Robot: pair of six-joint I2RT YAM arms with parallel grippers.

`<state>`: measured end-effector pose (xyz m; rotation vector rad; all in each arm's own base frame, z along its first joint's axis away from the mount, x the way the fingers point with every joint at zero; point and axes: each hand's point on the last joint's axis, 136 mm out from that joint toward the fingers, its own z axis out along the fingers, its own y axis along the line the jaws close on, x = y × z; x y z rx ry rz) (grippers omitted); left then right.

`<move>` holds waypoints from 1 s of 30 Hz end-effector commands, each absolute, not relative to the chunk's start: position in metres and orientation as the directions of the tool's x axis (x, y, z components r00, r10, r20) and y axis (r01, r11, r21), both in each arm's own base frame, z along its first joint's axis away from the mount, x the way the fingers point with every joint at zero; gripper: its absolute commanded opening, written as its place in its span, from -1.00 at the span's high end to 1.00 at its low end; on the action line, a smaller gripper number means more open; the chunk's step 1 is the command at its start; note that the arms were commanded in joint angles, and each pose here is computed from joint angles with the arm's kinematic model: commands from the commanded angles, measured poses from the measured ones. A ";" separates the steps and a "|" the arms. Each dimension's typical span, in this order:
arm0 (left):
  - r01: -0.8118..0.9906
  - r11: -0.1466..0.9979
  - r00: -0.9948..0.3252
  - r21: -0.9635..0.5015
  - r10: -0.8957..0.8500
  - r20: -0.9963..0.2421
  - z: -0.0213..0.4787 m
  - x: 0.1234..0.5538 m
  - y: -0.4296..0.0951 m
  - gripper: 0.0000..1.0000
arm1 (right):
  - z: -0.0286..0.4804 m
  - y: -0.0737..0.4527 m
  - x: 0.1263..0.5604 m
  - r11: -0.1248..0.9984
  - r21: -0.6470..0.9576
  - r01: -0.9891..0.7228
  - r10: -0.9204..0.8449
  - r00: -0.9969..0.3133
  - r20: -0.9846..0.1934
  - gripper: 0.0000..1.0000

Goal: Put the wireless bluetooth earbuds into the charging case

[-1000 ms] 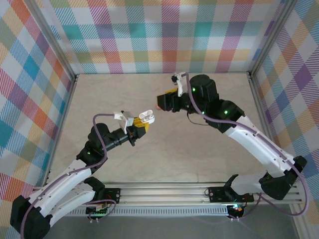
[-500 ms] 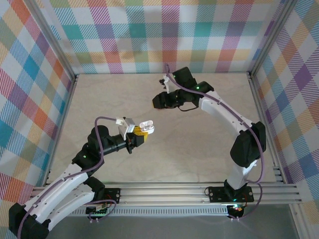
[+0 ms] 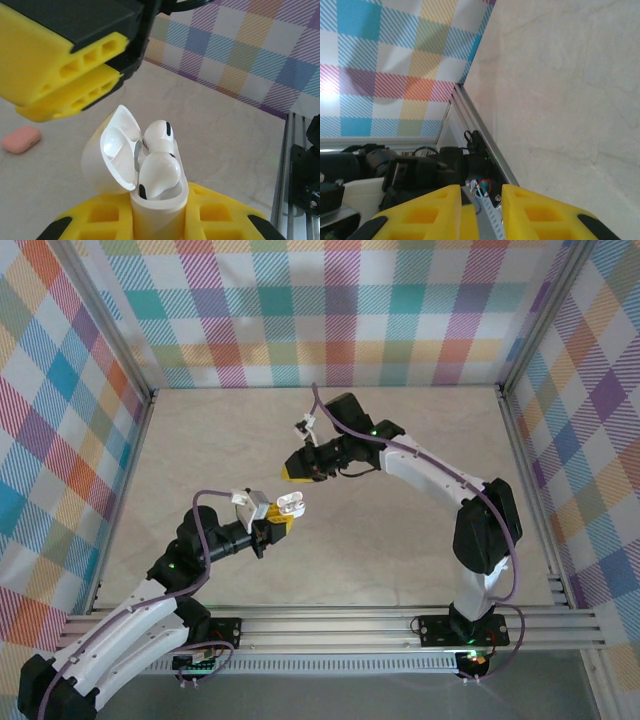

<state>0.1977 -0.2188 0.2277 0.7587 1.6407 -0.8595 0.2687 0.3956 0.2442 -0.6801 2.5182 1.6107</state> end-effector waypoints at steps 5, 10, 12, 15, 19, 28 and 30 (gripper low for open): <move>0.818 0.561 -0.140 -0.132 -0.029 -0.990 0.247 0.199 -0.213 1.00 | 0.266 0.398 0.240 0.253 0.872 -0.420 -0.371 -0.874 -0.314 0.48; 0.792 0.596 -0.116 -0.132 -0.066 -0.991 0.252 0.199 -0.204 1.00 | 0.264 0.400 0.222 0.230 0.870 -0.437 -0.428 -0.848 -0.313 0.49; 0.788 0.600 -0.116 -0.137 -0.074 -0.990 0.253 0.199 -0.202 1.00 | 0.263 0.399 0.217 0.216 0.873 -0.437 -0.450 -0.838 -0.308 0.49; 0.785 0.600 -0.128 -0.154 -0.086 -0.988 0.252 0.199 -0.202 1.00 | 0.266 0.398 0.209 0.182 0.883 -0.433 -0.470 -0.827 -0.309 0.49; 0.764 0.619 -0.134 -0.180 -0.120 -0.984 0.252 0.202 -0.198 1.00 | 0.278 0.395 0.203 0.139 0.875 -0.464 -0.478 -0.805 -0.351 0.49; 0.730 0.653 -0.139 -0.202 -0.148 -0.979 0.255 0.206 -0.190 1.00 | 0.298 0.381 0.196 0.084 0.823 -0.561 -0.446 -0.760 -0.473 0.47; 0.725 0.654 -0.149 -0.215 -0.156 -0.976 0.257 0.205 -0.189 1.00 | 0.304 0.371 0.206 0.100 0.792 -0.602 -0.384 -0.758 -0.527 0.39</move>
